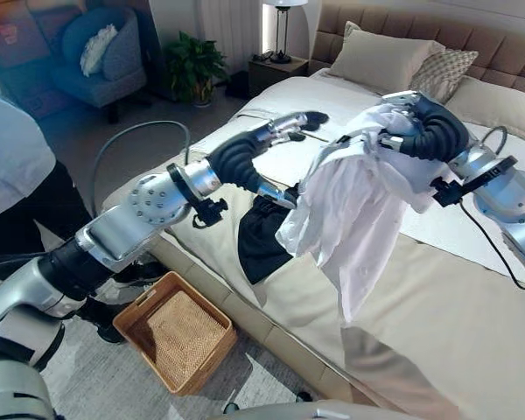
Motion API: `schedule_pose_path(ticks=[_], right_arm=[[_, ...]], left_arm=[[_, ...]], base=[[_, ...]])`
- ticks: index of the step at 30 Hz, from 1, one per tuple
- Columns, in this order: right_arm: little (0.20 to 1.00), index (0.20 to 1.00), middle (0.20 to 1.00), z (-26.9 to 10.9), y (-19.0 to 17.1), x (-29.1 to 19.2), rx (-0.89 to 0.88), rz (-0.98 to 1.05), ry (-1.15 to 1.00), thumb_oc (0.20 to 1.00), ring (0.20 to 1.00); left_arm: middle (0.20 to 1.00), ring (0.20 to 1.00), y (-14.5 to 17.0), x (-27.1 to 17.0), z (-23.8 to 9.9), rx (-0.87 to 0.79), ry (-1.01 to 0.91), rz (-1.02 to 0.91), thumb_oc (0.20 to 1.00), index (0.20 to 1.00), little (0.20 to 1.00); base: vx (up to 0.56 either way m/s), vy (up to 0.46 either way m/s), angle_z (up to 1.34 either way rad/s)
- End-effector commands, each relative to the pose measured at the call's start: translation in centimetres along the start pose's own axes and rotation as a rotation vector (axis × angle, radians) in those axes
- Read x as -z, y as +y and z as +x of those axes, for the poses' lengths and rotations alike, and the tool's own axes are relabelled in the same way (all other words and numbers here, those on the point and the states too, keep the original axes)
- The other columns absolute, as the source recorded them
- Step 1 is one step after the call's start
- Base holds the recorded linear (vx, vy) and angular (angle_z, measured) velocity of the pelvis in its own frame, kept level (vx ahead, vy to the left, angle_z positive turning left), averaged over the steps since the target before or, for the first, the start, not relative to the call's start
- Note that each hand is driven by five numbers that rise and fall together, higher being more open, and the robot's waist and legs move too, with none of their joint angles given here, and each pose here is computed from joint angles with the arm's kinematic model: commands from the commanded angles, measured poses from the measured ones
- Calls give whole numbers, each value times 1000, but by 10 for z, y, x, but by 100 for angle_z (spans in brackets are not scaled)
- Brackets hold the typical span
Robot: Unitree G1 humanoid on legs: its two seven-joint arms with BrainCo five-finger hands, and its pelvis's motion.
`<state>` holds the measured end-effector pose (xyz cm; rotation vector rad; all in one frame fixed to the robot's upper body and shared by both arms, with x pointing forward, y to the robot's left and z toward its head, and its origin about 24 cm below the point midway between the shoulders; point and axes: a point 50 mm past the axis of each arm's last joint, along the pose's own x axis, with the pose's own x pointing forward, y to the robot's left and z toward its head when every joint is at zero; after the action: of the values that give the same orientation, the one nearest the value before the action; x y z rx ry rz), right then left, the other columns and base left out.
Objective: Pick up clothes into the bucket
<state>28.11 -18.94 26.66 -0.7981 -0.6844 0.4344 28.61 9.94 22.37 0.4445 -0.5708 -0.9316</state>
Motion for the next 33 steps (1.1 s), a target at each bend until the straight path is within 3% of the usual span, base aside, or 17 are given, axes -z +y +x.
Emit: schedule_pose_path(ticks=[1,11,19,33], right_arm=[[200,200,200,14,-15,-43,50,28,-234,200,200],[200,200,200,26,2,-79,-17,107,-432,200,200],[200,200,200,29,10,-99,-19,156,-549,200,200],[200,200,200,32,17,-108,-54,183,-591,200,200]], left_arm=[[1000,1000,11,7,9,-72,-5,-42,1000,1000,1000],[1000,1000,-13,10,43,-4,-36,-165,1000,1000,1000],[1000,1000,-22,23,60,-90,-26,-210,1000,1000,1000],[1000,1000,-58,3,79,193,-49,-366,1000,1000,1000]], base=[[0,0,0],[6,1,0],[0,0,0],[-1,1,0]])
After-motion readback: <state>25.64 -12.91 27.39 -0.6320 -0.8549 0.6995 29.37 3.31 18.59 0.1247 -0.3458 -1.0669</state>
